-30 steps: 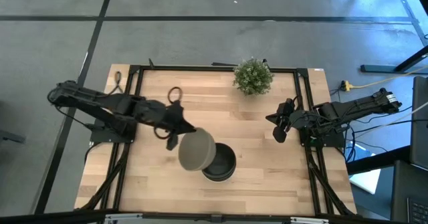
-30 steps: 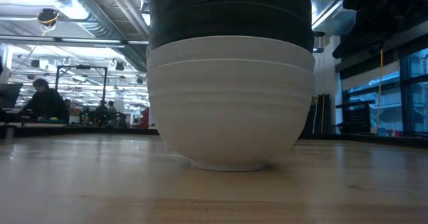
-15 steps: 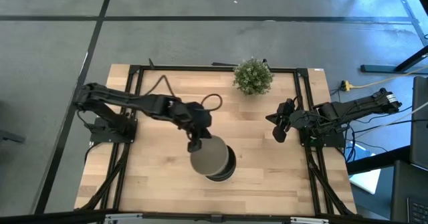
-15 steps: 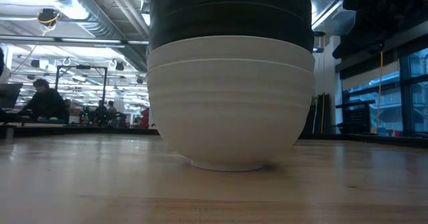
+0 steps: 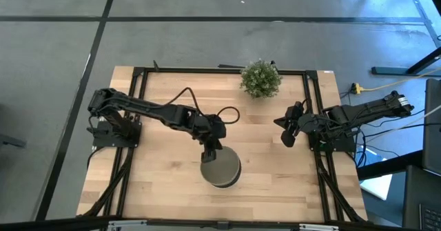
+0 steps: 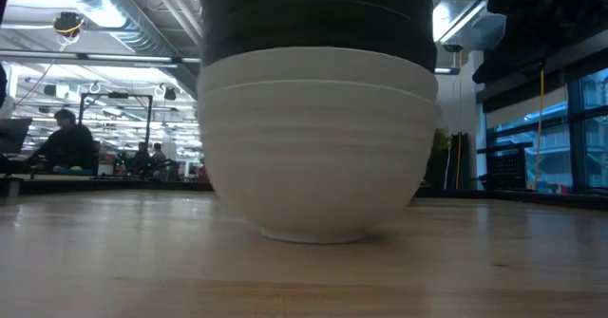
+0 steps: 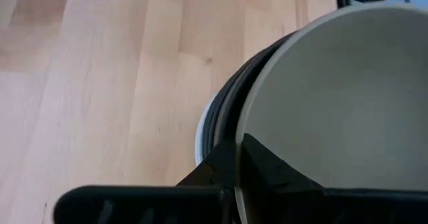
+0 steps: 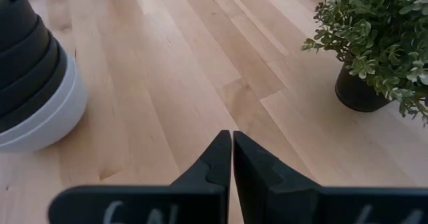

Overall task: Nest bowls inside each other
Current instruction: Stack the gray bowl on top of the black bowl

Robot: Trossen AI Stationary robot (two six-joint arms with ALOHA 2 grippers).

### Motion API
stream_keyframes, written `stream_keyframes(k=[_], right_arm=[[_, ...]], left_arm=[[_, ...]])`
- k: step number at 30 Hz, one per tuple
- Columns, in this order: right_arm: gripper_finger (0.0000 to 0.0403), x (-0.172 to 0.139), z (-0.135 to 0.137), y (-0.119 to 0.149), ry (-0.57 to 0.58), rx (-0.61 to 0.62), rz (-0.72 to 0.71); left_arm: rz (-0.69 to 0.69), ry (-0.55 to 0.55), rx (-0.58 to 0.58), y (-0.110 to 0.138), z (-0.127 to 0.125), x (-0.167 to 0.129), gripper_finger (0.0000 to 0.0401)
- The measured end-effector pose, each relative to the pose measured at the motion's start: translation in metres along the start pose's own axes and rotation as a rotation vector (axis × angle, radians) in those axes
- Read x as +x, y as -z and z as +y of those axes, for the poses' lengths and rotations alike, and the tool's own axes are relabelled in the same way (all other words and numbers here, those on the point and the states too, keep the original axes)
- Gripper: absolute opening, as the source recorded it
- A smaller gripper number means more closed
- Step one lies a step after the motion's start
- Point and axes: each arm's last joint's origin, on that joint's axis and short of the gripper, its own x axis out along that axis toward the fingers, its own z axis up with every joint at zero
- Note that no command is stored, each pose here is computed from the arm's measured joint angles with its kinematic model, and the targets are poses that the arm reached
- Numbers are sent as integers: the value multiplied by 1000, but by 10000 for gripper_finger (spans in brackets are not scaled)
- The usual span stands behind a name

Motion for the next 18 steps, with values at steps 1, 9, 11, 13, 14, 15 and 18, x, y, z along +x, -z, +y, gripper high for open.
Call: stream_keyframes(k=[1, 9, 11, 13, 14, 15, 18], right_arm=[[19, 0, 0, 0, 0, -1, 0], [19, 0, 0, 0, 1, -3, 1], [19, 0, 0, 0, 2, -2, 3], [19, 0, 0, 0, 2, -2, 3], [19, 0, 0, 0, 2, -2, 3], [19, 0, 0, 0, 2, -2, 3], [19, 0, 0, 0, 2, -1, 3]], left_arm=[[-3, -6, 2, 0, 0, 0, 5], [-33, -64, 9, -2, 1, 0, 22], [-32, -57, 10, -2, 1, 0, 35], [-29, -47, 11, -2, 1, 0, 44], [-27, -42, 11, -2, 1, 0, 48], [-26, -37, 11, -2, 1, 0, 52], [-25, -35, 35, -1, 1, 0, 62]])
